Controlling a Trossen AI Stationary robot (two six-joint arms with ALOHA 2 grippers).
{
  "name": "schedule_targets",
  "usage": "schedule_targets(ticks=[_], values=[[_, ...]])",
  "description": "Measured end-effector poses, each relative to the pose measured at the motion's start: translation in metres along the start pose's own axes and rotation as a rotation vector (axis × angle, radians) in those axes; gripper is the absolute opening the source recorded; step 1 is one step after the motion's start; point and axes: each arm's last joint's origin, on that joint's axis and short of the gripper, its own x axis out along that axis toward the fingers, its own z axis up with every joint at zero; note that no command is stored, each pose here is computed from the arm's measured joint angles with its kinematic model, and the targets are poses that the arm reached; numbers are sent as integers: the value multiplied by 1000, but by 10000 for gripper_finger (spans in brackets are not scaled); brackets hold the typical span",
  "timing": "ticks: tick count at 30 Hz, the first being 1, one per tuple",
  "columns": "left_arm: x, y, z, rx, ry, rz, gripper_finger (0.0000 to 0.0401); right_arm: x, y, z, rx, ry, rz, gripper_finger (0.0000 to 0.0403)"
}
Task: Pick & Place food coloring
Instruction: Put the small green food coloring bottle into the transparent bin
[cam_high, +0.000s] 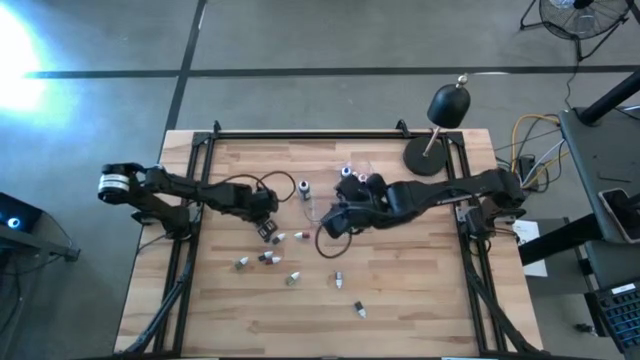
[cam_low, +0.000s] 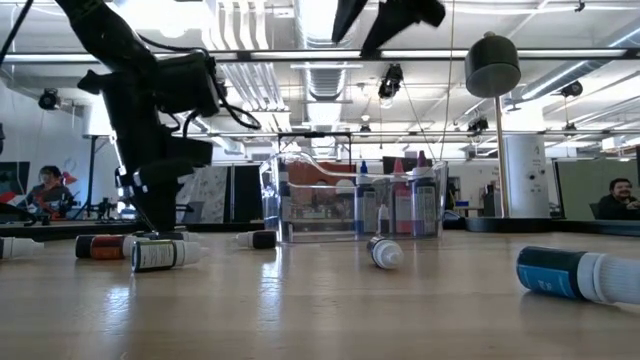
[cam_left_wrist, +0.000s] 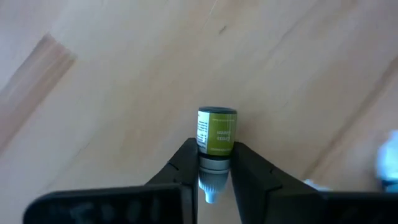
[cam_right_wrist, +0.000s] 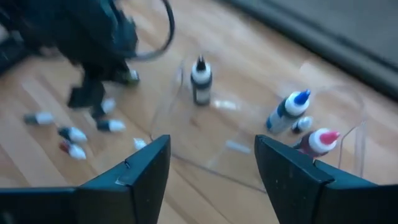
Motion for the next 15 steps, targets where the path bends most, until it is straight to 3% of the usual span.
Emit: schedule_targets(ticks=[4, 7, 15], values=[[-13, -1, 4, -39, -36, -56, 37, -29, 2, 2, 38, -151, -11, 219], [-38, -6, 11, -79, -123, -150, 37, -51, 2, 3, 54, -269, -32, 219], [-124, -28, 19, -76, -603, -499, 36, -76, -4, 3, 92, -331, -18, 219]])
